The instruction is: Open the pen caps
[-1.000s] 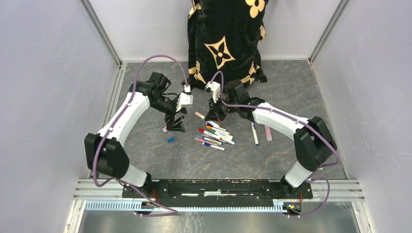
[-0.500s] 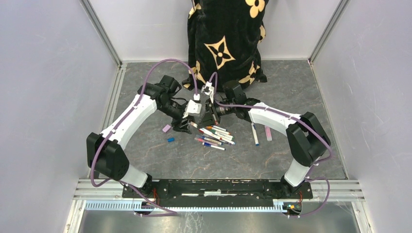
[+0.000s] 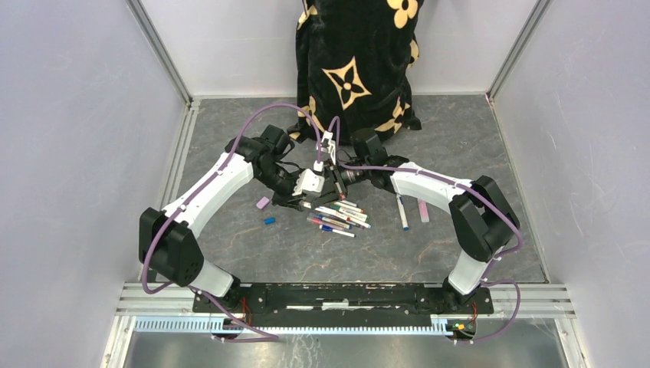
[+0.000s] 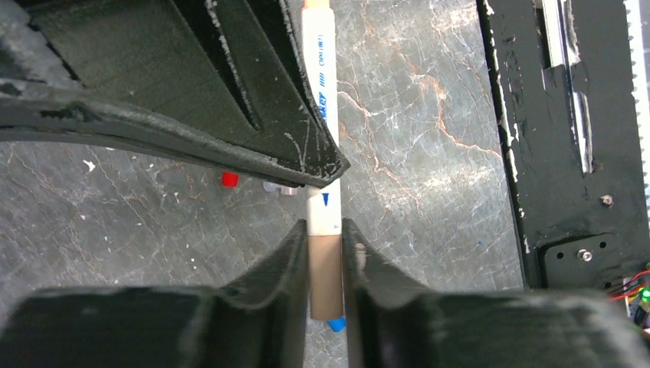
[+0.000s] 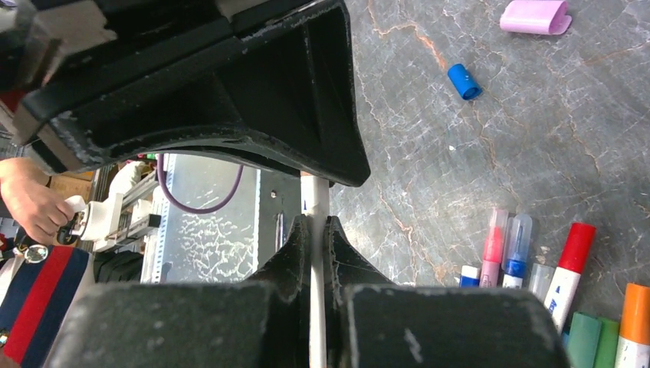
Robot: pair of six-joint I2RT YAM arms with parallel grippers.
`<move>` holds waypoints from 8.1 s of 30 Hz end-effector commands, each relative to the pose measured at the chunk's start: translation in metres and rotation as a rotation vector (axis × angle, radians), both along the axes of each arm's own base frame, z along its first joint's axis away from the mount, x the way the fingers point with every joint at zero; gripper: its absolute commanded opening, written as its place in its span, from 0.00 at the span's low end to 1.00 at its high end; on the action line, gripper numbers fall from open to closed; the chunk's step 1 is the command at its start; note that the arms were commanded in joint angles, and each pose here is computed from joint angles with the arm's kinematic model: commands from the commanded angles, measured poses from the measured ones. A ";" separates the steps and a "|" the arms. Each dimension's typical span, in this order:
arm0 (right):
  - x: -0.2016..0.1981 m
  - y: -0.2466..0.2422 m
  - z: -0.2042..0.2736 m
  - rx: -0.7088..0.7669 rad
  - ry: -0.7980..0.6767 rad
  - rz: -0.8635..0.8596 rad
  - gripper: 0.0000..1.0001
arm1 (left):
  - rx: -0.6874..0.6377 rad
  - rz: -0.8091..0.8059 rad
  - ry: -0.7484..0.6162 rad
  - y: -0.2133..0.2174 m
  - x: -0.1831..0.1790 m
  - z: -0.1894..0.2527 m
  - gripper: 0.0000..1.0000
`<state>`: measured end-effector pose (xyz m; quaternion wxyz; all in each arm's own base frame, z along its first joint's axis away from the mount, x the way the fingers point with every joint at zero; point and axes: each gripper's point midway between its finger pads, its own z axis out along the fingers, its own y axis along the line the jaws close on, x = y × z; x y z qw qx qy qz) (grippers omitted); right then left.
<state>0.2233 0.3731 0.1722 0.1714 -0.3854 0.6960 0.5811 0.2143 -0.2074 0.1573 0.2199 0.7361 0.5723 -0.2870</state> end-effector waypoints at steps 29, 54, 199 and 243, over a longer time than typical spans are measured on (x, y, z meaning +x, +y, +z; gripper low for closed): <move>0.004 -0.044 -0.060 -0.219 0.015 -0.092 0.00 | 0.189 0.090 -0.231 0.076 0.055 -0.008 0.02; 0.083 -0.228 -0.152 -0.843 -0.157 -1.044 0.00 | 0.141 0.399 -0.072 0.059 0.096 -0.115 0.29; -0.003 0.015 -0.009 -0.084 -0.034 0.068 0.00 | 0.049 0.032 -0.270 0.020 0.031 -0.014 0.74; 0.063 -0.112 -0.075 -0.486 -0.098 -0.478 0.00 | 0.089 0.170 -0.183 0.068 0.064 -0.049 0.02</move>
